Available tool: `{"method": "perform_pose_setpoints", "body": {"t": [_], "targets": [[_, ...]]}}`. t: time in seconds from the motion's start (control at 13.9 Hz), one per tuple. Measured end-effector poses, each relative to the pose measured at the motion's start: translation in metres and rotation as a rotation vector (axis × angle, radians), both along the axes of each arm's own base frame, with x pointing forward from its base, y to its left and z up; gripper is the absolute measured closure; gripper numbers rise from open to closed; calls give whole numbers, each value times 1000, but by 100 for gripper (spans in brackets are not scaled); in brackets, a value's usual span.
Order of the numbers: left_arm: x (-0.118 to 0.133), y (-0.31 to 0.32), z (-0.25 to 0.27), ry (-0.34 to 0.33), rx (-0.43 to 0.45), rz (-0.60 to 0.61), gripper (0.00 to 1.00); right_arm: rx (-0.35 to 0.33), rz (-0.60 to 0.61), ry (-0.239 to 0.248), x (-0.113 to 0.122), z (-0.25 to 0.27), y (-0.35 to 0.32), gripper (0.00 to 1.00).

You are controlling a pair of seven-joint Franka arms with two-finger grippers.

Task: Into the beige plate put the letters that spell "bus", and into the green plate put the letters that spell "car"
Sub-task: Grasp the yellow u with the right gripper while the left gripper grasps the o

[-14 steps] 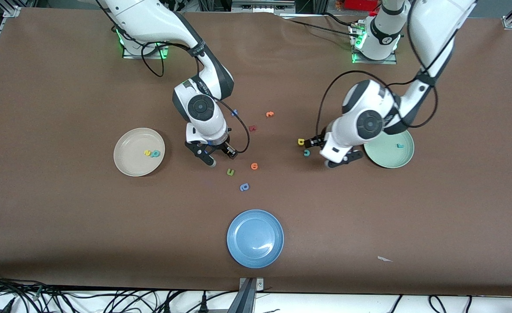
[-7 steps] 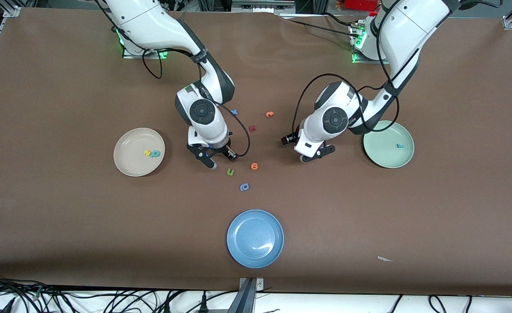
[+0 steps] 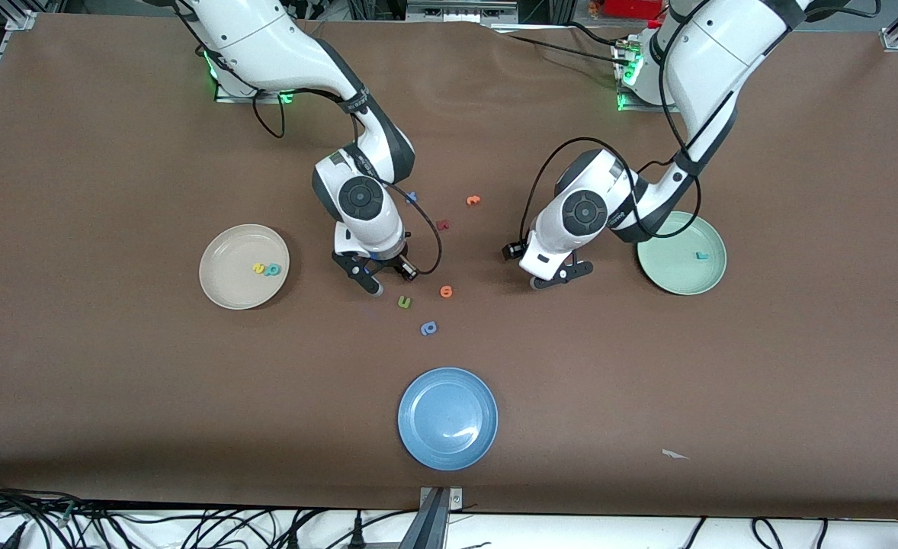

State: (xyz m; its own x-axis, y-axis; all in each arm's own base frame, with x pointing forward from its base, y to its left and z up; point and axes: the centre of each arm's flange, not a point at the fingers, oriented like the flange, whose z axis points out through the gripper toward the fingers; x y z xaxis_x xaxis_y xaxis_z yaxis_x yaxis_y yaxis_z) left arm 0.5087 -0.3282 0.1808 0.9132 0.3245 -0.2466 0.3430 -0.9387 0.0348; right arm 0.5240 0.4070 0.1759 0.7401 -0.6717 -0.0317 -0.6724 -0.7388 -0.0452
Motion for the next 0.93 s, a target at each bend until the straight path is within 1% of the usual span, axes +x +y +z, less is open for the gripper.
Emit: {"method": "perform_pose_setpoints", "body": {"t": [0.14, 0.22, 0.29, 0.36, 0.43, 0.5, 0.57, 0.65, 0.72, 0.79, 0.86, 0.93], "targets": [[-3, -2, -6, 12, 1, -4, 24, 2, -1, -3, 0, 2, 3, 68], [-5, -4, -10, 19, 2, -7, 24, 3, 0, -3, 0, 2, 3, 68], [-7, -4, -13, 25, 2, -9, 31, 3, -1, -4, 0, 2, 3, 73], [-8, -5, -15, 28, 2, -10, 35, 3, 0, -4, 0, 2, 3, 74], [-8, -5, -16, 29, 3, -9, 37, 4, 0, -5, 0, 3, 4, 74], [-7, -5, -15, 28, 2, -9, 43, 6, -1, -8, 1, 4, 4, 74], [-7, -5, -15, 28, 2, -9, 43, 8, -3, -14, 5, 8, 3, 74], [-7, -5, -14, 27, 2, -8, 49, 7, -3, -18, 9, 13, 2, 74], [-6, -5, -13, 25, 1, -8, 57, -4, 7, -17, 14, 20, -3, 74], [-6, -5, -13, 25, 1, -8, 58, -27, 36, -4, 20, 28, -13, 74], [-6, -5, -12, 25, 2, -8, 63, -64, 77, 28, 25, 36, -28, 74], [-6, -5, -11, 24, 2, -8, 71, -109, 129, 75, 31, 43, -50, 74]]}}
